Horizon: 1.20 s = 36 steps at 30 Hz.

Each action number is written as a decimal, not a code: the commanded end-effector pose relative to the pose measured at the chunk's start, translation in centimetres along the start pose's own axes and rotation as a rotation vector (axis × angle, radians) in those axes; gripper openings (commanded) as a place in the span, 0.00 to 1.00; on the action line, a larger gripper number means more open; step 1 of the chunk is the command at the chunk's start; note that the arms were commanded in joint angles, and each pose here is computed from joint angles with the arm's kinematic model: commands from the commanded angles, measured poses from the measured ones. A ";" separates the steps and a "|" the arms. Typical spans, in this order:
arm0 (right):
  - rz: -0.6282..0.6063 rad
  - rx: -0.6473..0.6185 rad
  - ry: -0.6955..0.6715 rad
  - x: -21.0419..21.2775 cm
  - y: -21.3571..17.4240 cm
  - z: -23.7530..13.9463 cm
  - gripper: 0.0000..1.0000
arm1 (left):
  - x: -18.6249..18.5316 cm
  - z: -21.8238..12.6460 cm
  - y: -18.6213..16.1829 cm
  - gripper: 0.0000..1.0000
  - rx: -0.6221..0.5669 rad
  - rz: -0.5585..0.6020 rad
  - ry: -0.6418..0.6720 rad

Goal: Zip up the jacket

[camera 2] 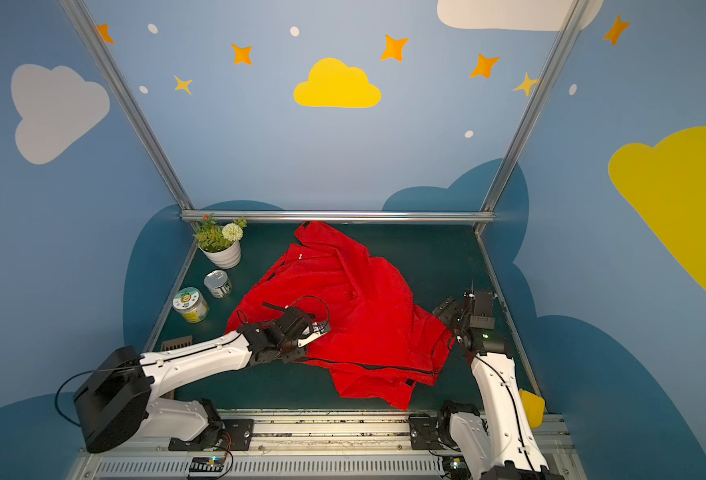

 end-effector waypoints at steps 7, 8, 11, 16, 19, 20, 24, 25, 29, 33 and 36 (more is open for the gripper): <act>-0.269 -0.299 -0.223 -2.5 8.1 1.6 0.87 | 12.5 -7.4 2.9 0.99 -0.455 -0.645 0.162; -0.281 -0.318 -0.228 -2.5 8.3 2.0 0.87 | 14.4 -7.8 2.0 0.99 -0.510 -0.746 0.174; -0.291 -0.386 -0.181 -1.9 7.6 3.6 0.87 | 19.4 -8.3 -1.4 0.99 -0.636 -0.977 0.257; -0.386 -0.443 -0.138 -0.4 6.2 5.5 0.87 | 23.3 -7.4 -6.5 0.99 -0.610 -1.082 0.417; -0.435 -0.440 -0.131 0.1 5.1 6.9 0.87 | 24.2 -6.3 -8.3 0.99 -0.588 -1.107 0.459; -0.443 -0.444 -0.124 0.2 4.8 7.4 0.87 | 24.3 -6.0 -8.6 0.99 -0.584 -1.105 0.465; -0.486 -0.469 -0.105 1.0 4.2 8.6 0.87 | 24.0 -4.1 -9.7 0.99 -0.574 -1.093 0.470; -0.499 -0.470 -0.106 1.1 4.0 9.1 0.87 | 23.9 -3.7 -9.9 0.99 -0.584 -1.092 0.474; -0.528 -0.490 -0.093 1.8 3.5 10.3 0.86 | 23.3 -1.7 -10.3 1.00 -0.587 -1.105 0.437; -0.558 -0.489 -0.073 2.5 3.4 10.8 0.87 | 22.7 -0.3 -9.9 0.99 -0.632 -1.075 0.389; -0.591 -0.480 -0.035 3.3 3.0 11.0 0.87 | 22.3 1.3 -9.9 0.99 -0.620 -1.052 0.349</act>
Point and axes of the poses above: each gripper's point midway between its finger pads, its own z axis out along the fingers, its own x axis along the line the jaws close on, y = z × x, the point moved 1 cm from there along -z, back along the fingers, and after that the axes turned 14 degrees about -z, right-handed, at the moved point
